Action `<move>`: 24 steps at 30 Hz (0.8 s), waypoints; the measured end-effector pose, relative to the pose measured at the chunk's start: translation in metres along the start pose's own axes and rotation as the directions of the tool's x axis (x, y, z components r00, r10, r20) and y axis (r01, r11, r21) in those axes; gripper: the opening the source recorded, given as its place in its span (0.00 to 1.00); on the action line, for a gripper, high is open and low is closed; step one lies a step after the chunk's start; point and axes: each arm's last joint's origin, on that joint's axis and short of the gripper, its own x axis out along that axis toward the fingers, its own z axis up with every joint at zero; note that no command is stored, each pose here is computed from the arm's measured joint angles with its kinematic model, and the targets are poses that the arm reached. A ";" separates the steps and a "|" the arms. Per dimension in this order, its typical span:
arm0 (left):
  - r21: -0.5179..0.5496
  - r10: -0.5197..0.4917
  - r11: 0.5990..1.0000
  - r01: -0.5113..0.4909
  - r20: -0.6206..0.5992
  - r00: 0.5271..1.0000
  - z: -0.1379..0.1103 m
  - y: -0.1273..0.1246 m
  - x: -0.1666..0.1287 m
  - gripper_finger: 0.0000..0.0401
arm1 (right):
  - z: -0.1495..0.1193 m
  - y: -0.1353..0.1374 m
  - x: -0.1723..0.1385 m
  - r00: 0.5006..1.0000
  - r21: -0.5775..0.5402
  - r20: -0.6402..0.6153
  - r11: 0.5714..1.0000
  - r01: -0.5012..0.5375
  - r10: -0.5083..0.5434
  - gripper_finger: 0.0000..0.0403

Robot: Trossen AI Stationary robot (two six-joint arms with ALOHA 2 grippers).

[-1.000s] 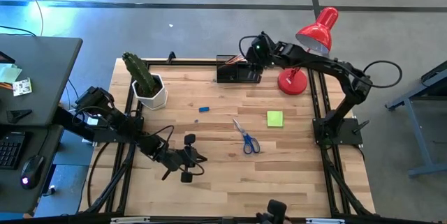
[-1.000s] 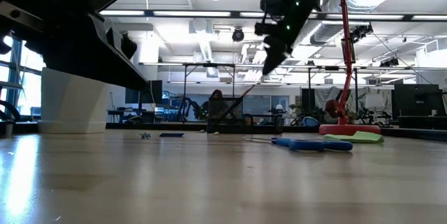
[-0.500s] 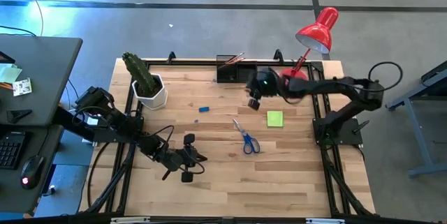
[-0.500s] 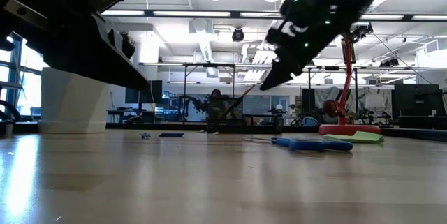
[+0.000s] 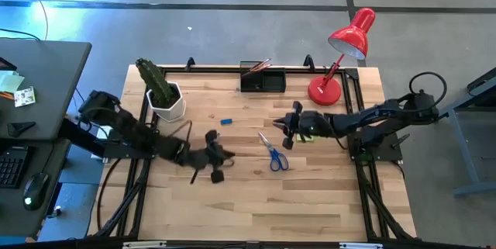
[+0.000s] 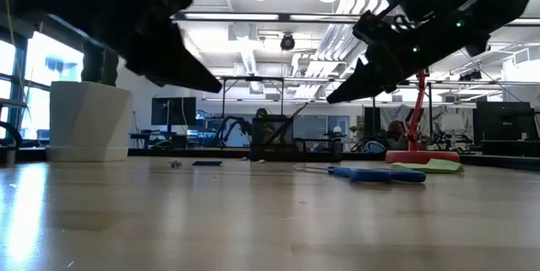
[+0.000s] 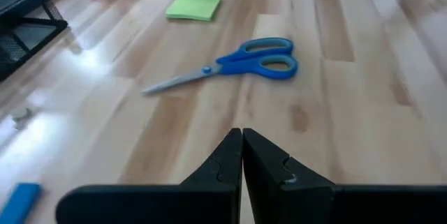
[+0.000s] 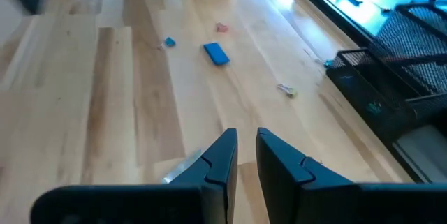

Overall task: Pick and place office supplies into organizer
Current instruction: Put the blue eraser into the bottom left section of the desk organizer

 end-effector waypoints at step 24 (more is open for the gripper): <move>0.110 0.140 0.988 -0.111 -0.302 0.943 -0.010 0.145 0.038 0.49 | -0.014 0.049 -0.004 0.994 -0.102 0.063 0.992 -0.080 0.087 0.12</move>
